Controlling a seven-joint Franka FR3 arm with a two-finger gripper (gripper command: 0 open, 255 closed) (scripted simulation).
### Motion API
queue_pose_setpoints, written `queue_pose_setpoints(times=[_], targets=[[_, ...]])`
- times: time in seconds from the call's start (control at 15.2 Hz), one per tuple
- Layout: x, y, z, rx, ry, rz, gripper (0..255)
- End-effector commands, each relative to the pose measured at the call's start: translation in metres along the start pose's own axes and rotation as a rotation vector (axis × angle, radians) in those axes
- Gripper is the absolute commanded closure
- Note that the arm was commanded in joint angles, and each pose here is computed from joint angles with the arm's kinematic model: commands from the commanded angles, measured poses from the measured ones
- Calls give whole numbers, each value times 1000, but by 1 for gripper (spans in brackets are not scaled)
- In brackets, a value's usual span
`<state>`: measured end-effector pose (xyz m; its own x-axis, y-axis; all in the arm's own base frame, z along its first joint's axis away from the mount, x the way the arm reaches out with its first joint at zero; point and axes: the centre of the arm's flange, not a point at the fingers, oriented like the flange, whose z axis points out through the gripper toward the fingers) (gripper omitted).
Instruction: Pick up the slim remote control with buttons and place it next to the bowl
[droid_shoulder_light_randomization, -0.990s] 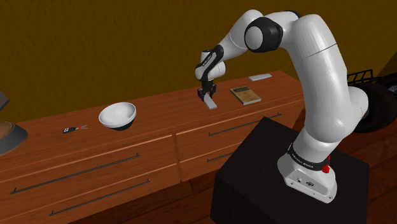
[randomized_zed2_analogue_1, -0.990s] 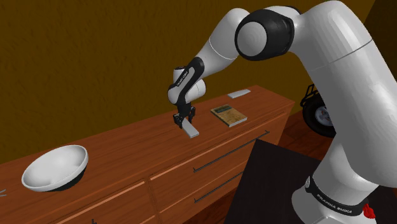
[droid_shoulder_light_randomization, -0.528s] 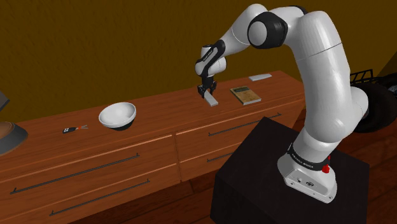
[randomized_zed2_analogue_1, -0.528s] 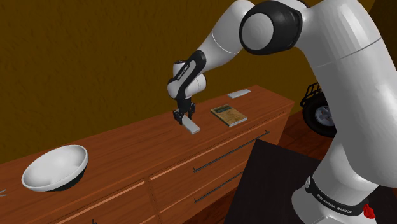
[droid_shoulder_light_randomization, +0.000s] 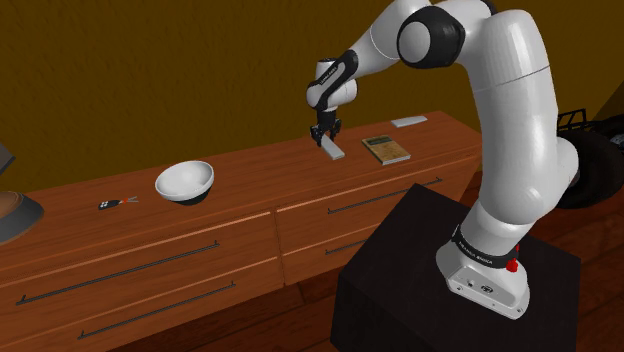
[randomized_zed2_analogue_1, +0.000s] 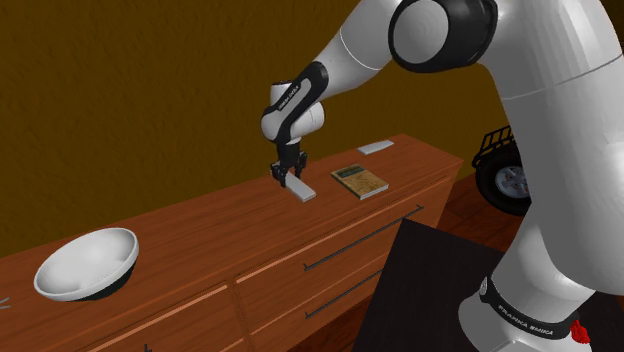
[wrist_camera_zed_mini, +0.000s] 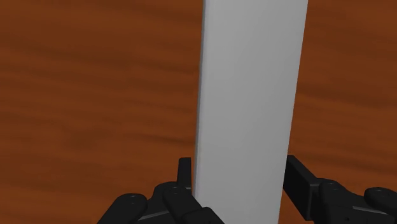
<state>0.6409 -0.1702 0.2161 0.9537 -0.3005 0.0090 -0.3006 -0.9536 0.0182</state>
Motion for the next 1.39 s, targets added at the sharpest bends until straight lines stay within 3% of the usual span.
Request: queue_pose_setpoints(times=[0.0, 1.12, 1.32], targets=[[1, 1, -11, 0, 0, 0, 255], [2, 2, -99, 0, 0, 0, 255], [3, -37, -99, 0, 0, 0, 255]])
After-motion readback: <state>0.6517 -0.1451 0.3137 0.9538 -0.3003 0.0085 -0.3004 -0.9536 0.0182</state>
